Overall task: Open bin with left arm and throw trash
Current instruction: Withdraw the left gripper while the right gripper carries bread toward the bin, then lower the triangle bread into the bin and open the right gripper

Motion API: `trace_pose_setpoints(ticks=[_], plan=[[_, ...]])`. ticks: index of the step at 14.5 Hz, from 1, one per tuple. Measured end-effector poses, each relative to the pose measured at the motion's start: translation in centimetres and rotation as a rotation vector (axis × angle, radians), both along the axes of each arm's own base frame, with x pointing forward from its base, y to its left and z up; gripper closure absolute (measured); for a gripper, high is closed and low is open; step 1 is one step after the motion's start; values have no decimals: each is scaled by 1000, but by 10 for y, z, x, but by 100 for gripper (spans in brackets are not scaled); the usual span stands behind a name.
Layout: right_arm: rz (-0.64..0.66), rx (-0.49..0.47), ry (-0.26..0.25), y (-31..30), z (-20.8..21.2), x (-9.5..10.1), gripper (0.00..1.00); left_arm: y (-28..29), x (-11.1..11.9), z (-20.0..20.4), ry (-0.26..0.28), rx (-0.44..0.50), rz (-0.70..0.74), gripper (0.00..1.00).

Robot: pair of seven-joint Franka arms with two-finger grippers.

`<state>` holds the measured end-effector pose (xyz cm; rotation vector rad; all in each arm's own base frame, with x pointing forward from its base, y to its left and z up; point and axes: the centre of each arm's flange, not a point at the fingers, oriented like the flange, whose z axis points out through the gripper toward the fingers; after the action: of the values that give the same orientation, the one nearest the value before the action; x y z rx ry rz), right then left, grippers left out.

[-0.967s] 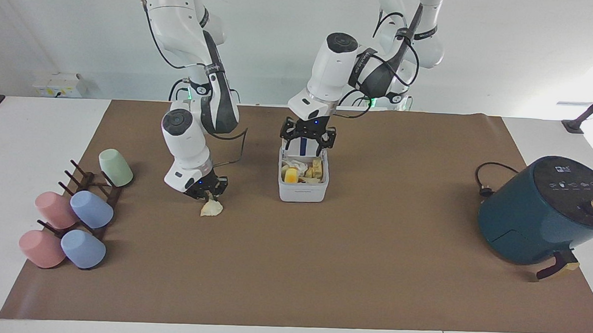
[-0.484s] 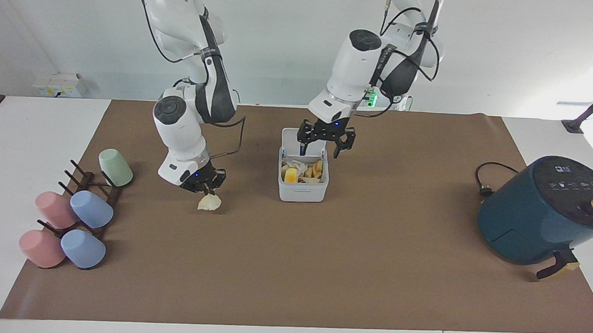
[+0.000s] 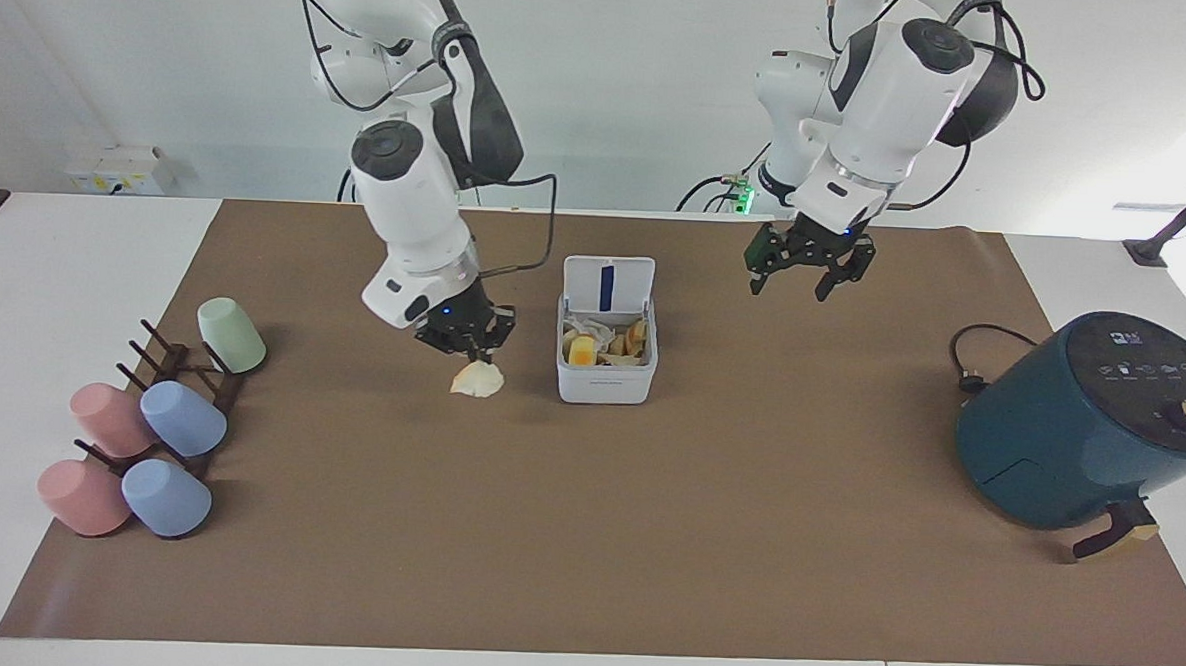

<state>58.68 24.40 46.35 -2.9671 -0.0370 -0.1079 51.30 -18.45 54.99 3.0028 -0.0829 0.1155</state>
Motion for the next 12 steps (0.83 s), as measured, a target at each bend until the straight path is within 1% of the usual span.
trace_pose_setpoints(ticks=[2,4,7,9,10,11,12], plan=[[-49,28,-11,54,13,-14,87,21,7,15,-7,12,-2,0],[-85,58,-32,96,12,-29,87,44,13,30,-12,22,-12,0],[-86,76,-45,130,-7,-40,87,84,18,43,5,47,-36,0],[-93,73,-36,137,-20,-47,85,103,18,53,16,63,-36,0],[-100,70,-30,138,-24,-49,83,111,19,56,18,65,-35,0],[-99,67,-25,138,-27,-51,78,121,19,60,21,67,-30,0],[-105,67,-20,140,-28,-52,68,130,19,63,25,69,-21,0]])
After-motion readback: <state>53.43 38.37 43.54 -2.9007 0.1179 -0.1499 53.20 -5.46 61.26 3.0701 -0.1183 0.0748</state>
